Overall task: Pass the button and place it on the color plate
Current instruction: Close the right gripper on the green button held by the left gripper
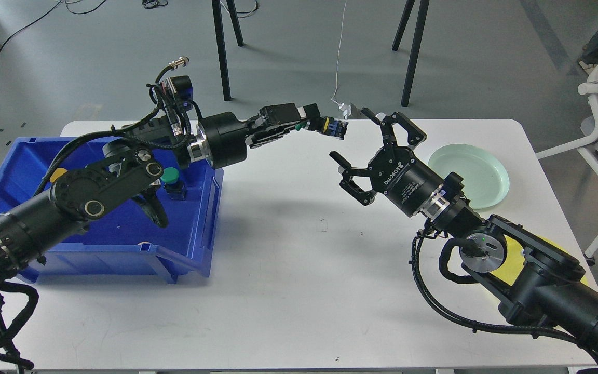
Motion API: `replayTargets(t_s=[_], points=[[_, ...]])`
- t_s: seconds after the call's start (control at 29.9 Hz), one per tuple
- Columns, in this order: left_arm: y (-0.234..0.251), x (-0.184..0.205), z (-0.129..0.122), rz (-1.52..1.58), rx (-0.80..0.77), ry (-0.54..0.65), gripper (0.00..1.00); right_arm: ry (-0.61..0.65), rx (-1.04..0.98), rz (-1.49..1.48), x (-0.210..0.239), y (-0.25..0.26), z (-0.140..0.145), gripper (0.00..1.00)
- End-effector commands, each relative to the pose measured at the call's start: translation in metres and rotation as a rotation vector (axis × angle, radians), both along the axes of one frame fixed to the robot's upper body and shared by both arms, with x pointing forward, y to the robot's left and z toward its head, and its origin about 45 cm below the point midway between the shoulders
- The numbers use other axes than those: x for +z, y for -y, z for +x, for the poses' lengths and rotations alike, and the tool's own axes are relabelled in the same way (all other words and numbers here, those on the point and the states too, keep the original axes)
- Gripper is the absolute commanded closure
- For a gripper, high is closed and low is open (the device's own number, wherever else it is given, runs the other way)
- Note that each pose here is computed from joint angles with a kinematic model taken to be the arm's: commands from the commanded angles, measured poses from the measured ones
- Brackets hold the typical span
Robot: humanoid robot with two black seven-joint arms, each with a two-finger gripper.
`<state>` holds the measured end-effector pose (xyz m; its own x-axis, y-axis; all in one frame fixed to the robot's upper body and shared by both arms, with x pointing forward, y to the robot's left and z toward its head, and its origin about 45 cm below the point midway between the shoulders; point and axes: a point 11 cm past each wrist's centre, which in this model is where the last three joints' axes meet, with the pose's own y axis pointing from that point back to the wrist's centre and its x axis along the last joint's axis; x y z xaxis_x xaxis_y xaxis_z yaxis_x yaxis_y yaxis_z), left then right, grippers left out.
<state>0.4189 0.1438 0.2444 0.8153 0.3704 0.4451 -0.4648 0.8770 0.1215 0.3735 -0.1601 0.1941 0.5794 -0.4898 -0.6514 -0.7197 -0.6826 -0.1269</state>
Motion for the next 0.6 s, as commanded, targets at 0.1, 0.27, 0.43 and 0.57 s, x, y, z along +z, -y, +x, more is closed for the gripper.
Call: replayTargets(t_s=[0.1, 0.27, 0.43, 0.57], points=[[0.000, 0.000, 0.000, 0.006, -0.002, 0.003, 0.86, 0.004, 0.003, 0.006, 0.002, -0.007, 0.004, 0.08], [0.000, 0.000, 0.000, 0.006, -0.002, 0.003, 0.86, 0.013, 0.009, 0.005, 0.004, -0.012, 0.007, 0.17], [0.000, 0.000, 0.000, 0.006, -0.002, 0.003, 0.86, 0.006, 0.030, -0.014, -0.001, -0.016, 0.003, 0.28], [0.000, -0.001, 0.000, 0.006, 0.000, 0.003, 0.86, 0.003, 0.030, -0.021, -0.003, -0.017, 0.003, 0.35]])
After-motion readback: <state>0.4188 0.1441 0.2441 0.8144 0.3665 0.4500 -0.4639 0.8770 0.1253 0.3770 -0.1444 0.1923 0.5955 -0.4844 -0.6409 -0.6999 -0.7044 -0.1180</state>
